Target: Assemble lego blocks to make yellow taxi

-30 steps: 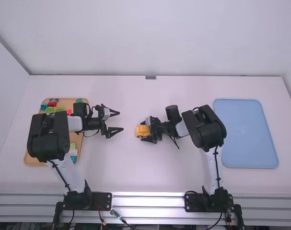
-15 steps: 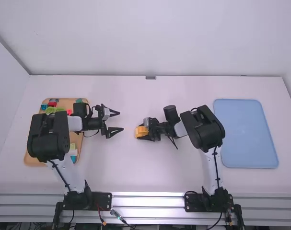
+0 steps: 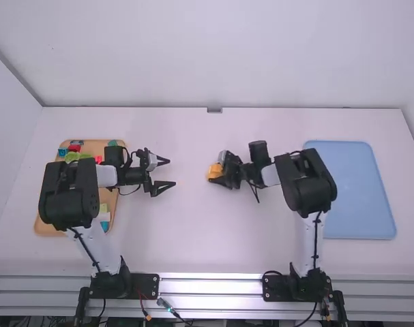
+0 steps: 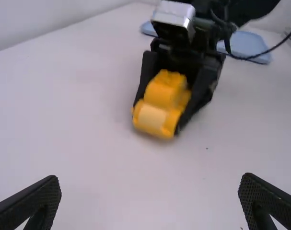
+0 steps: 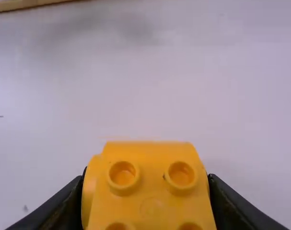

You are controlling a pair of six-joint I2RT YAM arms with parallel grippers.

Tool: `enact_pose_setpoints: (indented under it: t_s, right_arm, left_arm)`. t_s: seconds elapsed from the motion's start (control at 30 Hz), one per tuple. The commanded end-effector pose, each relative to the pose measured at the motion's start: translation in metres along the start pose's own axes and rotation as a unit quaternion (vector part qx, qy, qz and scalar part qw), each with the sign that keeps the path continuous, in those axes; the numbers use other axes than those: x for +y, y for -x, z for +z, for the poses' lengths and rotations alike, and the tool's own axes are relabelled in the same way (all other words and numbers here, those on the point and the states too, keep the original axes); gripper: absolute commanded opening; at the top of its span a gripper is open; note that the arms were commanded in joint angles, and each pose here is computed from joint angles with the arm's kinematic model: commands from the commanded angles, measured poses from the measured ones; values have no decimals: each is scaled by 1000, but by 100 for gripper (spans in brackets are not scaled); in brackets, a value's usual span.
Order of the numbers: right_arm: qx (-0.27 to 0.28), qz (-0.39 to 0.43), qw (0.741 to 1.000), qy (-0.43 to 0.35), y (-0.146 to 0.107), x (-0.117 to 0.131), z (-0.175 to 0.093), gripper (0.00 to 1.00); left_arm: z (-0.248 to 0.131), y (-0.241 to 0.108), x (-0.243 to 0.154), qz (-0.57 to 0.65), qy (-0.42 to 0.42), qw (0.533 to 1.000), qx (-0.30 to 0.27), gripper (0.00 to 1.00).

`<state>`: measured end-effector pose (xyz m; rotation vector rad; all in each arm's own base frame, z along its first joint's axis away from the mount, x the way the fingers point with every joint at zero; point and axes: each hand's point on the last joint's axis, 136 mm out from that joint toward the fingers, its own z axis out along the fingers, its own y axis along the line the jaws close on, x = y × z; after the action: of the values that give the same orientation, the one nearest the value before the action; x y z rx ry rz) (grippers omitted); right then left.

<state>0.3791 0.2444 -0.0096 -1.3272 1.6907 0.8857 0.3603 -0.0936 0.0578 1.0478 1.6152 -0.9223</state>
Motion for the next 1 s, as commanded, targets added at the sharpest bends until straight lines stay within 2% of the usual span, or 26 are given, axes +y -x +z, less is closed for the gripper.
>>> enact_pose_setpoints:
  t_s: [0.0, 0.1, 0.17, 0.23, 0.3, 0.33, 0.37, 0.4, 0.53, 0.7, 0.87, 0.97]
  right_arm:
    - [28, -20, 995, -91, 17, -39, -42, 32]
    - [79, -7, 985, -155, 9, -61, -85, 33]
    - [119, 14, 971, -207, 0, -75, -124, 32]
    - [150, 46, 952, -263, -10, -89, -171, 27]
    - [160, 80, 935, -305, -21, -98, -208, 27]
    - [161, 90, 930, -317, -25, -101, -218, 27]
    - [163, 127, 912, -355, -37, -108, -249, 27]
    - [164, 135, 907, -363, -41, -110, -256, 27]
    - [151, 232, 853, -443, -80, -116, -330, 29]
    - [121, 314, 799, -499, -112, -106, -386, 36]
    - [121, 326, 777, -524, -138, -101, -405, 36]
    - [119, 328, 772, -532, -155, -97, -404, 41]
  left_arm:
    - [-1, 6, -2, 12, 4, 1000, 3, 99]
    - [-1, 3, 1, 15, 11, 1000, 12, 99]
    - [-1, 0, 3, 18, 17, 999, 21, 99]
    - [-2, -2, 9, 12, 28, 999, 29, 99]
    - [-1, 0, 12, 6, 34, 999, 30, 99]
    - [-2, 0, 14, 4, 37, 999, 29, 99]
    - [-3, 0, 19, 0, 46, 998, 31, 99]
    - [-3, 1, 19, -1, 47, 998, 31, 99]
    - [-2, 5, 24, 3, 52, 998, 26, 99]
    - [-2, 7, 25, 8, 53, 998, 25, 99]
    - [-2, 7, 25, 12, 54, 998, 24, 99]
    - [-1, 8, 25, 13, 53, 998, 24, 99]
